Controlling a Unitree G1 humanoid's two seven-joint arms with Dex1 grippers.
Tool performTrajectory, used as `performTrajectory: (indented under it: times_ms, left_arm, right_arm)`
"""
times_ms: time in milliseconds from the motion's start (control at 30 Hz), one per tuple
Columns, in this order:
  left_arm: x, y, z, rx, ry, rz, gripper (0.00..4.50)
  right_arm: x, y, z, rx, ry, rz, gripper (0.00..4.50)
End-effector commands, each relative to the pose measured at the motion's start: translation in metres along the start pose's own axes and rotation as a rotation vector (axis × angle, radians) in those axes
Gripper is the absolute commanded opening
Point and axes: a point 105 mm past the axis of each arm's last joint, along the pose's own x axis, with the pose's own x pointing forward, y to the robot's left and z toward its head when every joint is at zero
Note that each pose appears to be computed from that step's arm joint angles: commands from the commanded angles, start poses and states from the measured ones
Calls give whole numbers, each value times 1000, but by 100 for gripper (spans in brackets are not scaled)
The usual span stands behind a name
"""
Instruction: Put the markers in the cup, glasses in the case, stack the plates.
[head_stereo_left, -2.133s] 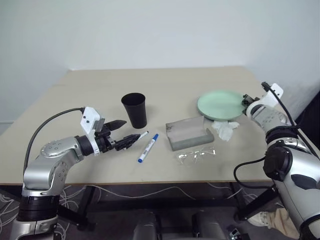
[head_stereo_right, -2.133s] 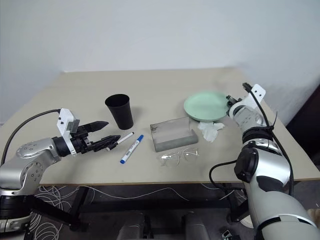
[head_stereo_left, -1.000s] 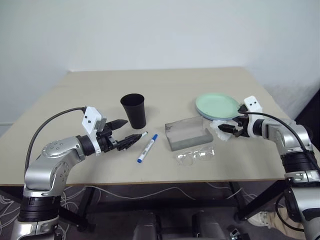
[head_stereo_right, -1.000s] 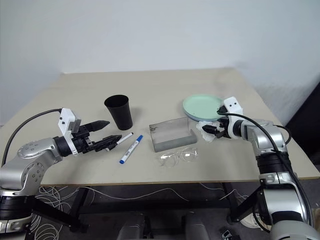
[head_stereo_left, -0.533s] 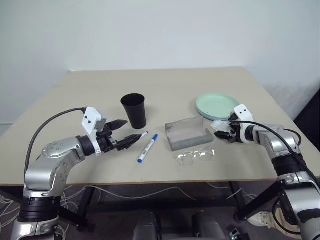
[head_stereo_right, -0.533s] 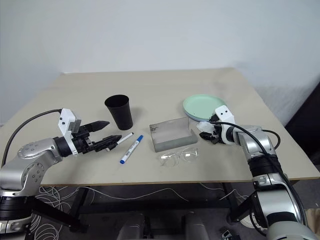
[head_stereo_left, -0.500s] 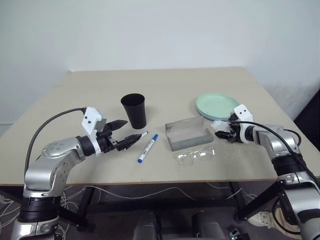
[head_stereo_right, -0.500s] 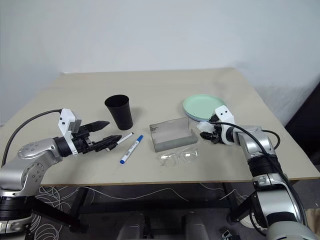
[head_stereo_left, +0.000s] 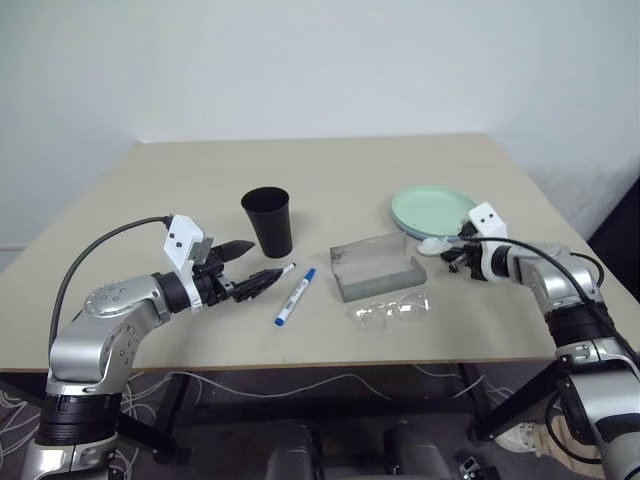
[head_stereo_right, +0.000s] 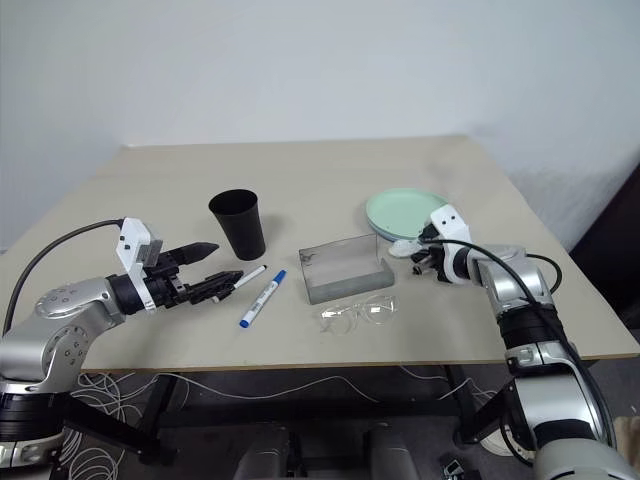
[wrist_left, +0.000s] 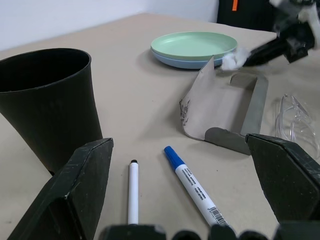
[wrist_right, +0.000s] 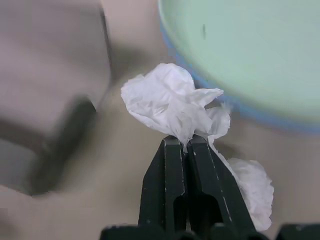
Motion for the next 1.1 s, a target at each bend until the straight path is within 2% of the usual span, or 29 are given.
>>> performTrajectory:
  times_ms: [33, 167, 267, 433, 567, 900, 933, 1100]
  left_arm:
    - [0, 3, 17, 43, -43, 4, 450]
    - [2, 2, 17, 44, -45, 1, 450]
    - [4, 1, 18, 46, -48, -2, 450]
    - [4, -1, 17, 46, -50, -4, 450]
    - [4, -4, 16, 44, -52, -3, 450]
    - [12, -8, 18, 66, -54, -17, 450]
    - [16, -10, 19, 77, -54, -28, 450]
    - [45, -28, 30, 107, -35, -133, 450]
  right_arm:
    - [-15, 1, 65, -23, -196, 27, 2]
    - [1, -11, 80, -23, -224, -68, 2]
    - [21, -21, 76, -25, -212, -149, 2]
    - [35, -31, 76, -80, -241, -244, 2]
    - [38, -36, 74, -110, -253, -305, 89]
    - [25, -46, 86, -197, -280, -339, 432]
    - [20, -47, 91, -203, -292, -324, 448]
    - [2, -35, 97, -240, -283, -167, 448]
